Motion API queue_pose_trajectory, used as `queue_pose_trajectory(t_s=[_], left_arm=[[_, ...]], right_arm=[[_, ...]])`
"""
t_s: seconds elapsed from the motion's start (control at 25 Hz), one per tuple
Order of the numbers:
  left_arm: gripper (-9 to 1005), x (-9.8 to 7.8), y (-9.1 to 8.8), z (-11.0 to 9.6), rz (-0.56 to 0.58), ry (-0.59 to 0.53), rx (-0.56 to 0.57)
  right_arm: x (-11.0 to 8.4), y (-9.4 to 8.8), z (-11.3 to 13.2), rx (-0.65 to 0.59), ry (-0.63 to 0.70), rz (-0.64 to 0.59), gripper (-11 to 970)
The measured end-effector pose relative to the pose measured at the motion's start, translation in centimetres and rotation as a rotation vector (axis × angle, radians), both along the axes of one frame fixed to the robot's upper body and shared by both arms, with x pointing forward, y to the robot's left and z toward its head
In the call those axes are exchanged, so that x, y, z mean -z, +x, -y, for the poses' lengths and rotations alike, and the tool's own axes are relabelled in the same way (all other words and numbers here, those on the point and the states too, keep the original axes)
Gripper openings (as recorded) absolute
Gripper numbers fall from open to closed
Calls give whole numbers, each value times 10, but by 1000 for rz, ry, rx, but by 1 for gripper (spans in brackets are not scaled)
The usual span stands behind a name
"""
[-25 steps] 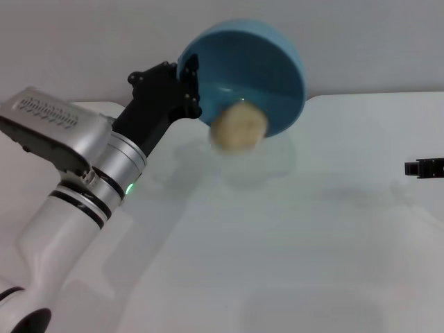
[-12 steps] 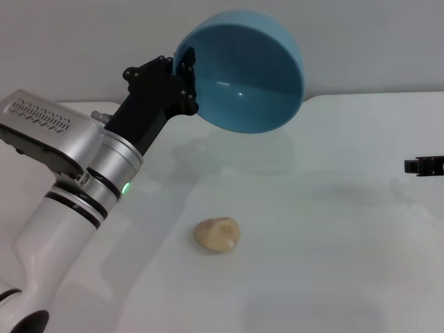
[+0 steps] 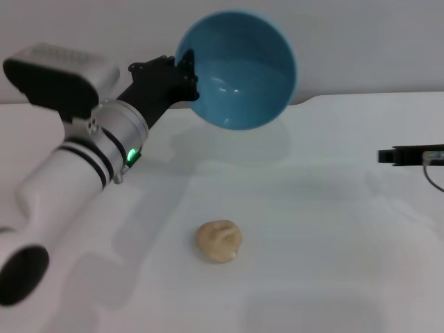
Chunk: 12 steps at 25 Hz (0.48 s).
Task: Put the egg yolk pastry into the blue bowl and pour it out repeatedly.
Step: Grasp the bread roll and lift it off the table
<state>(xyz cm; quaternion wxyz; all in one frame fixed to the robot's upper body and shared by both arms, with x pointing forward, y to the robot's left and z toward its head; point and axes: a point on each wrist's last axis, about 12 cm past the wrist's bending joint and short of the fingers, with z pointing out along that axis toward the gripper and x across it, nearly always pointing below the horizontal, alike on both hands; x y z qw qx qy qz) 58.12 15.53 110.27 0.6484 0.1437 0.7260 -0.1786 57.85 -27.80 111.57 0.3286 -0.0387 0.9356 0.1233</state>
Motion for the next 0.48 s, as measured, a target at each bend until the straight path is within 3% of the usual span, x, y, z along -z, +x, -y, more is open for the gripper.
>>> queue_pose_trajectory(t_s=[0.48], left_arm=[[1,-28,43,-46,-498,106,-144]], right_arm=[[-4,11,-88,-304,-11,-24,288]])
